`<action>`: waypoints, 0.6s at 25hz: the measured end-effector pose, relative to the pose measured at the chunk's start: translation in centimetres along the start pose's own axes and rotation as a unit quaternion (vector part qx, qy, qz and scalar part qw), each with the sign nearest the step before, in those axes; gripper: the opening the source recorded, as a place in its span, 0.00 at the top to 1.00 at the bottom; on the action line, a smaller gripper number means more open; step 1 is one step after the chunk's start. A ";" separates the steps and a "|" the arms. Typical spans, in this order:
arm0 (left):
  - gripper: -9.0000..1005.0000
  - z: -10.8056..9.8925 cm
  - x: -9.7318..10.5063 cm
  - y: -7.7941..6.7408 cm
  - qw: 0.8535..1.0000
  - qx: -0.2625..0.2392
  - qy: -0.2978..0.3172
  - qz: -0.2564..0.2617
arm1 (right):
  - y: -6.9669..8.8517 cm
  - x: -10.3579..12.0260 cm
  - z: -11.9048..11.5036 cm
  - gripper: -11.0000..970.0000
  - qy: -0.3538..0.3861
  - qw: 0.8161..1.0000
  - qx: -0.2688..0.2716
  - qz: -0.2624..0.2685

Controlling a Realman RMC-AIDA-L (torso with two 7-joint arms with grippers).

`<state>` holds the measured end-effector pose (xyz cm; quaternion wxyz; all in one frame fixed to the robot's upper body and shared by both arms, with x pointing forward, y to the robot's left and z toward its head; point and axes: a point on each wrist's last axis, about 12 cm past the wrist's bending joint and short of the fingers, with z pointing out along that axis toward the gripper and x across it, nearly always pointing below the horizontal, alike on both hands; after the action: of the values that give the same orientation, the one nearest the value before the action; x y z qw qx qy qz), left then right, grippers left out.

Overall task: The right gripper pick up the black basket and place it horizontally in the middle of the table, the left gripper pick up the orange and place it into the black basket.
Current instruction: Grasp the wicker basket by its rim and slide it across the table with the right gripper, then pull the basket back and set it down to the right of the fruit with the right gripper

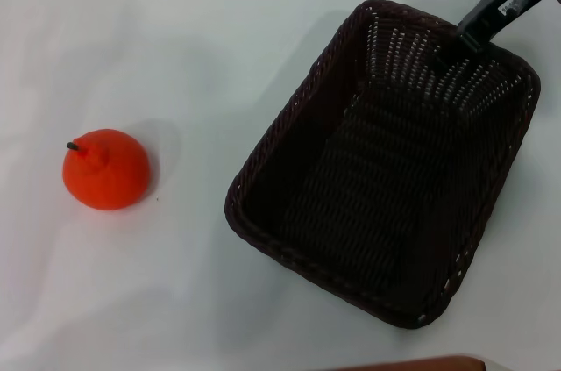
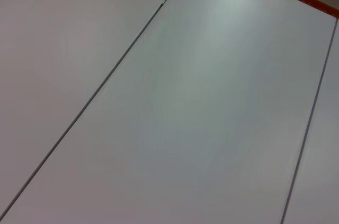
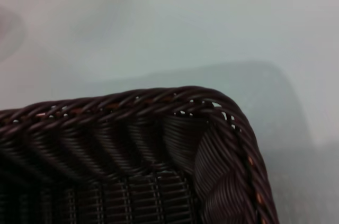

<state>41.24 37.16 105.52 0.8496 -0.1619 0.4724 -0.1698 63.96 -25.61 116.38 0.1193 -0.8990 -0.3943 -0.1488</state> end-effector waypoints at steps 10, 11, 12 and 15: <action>0.19 0.2 0.2 -0.1 1.000 0.002 0.003 -0.003 | 0.1 -0.8 -0.4 0.76 0.018 0.999 0.029 0.017; 0.19 0.2 0.3 -0.1 1.000 0.003 0.004 -0.003 | 0.2 -1.0 -0.9 0.76 0.030 0.998 0.042 0.025; 0.19 0.2 0.3 -0.2 1.000 0.003 0.004 -0.004 | 0.3 -1.2 -1.3 0.77 0.041 0.997 0.055 0.035; 0.19 0.2 0.3 -0.2 1.000 0.004 0.005 -0.005 | 0.9 -2.1 -2.6 0.78 0.073 0.991 0.087 0.067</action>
<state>41.58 36.85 105.48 0.8472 -0.1602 0.4750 -0.1763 62.80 -28.44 118.00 0.2349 -0.8965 -0.3347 -0.1706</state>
